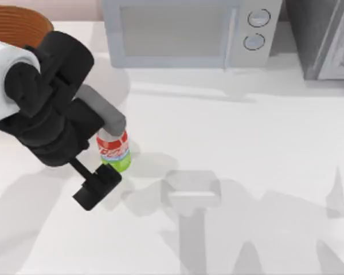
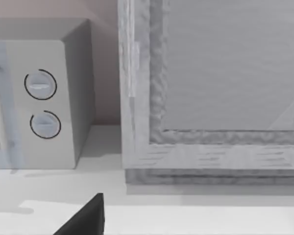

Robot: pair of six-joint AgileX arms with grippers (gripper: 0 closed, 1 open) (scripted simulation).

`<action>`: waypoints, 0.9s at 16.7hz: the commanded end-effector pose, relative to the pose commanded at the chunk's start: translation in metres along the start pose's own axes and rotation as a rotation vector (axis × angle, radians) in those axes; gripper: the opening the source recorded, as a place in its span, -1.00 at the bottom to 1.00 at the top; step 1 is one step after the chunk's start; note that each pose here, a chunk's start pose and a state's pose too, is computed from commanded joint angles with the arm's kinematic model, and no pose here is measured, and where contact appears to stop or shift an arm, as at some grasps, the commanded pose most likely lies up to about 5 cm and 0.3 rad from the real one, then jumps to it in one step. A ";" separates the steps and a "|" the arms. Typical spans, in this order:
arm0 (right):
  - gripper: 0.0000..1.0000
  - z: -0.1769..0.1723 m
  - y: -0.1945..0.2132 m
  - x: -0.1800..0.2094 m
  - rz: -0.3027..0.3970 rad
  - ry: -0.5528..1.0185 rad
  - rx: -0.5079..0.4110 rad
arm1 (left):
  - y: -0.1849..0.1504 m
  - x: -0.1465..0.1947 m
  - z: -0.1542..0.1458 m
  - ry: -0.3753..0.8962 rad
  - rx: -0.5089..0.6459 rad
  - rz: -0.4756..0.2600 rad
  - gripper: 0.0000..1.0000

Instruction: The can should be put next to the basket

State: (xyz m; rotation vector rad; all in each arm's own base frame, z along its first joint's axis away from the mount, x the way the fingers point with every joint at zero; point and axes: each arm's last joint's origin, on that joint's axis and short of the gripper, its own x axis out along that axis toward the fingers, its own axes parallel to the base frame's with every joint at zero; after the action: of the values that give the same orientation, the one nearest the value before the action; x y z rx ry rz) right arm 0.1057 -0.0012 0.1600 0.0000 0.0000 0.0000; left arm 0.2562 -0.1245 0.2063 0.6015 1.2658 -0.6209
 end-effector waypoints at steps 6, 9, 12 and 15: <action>1.00 0.000 0.000 0.000 0.000 0.000 0.000 | 0.014 0.020 0.072 0.198 0.062 -0.081 1.00; 1.00 0.000 0.000 0.000 0.000 0.000 0.000 | 0.027 0.022 0.095 0.220 0.043 -0.086 1.00; 1.00 0.000 0.000 0.000 0.000 0.000 0.000 | 0.039 0.016 0.109 0.210 0.014 -0.078 1.00; 1.00 0.000 0.000 0.000 0.000 0.000 0.000 | 0.045 0.012 0.113 0.199 -0.003 -0.072 1.00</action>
State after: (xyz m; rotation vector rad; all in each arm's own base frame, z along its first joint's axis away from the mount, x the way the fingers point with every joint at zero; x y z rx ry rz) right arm 0.1057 -0.0012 0.1600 0.0000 0.0000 0.0000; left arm 0.3666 -0.1753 0.2200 0.6290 1.4796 -0.6303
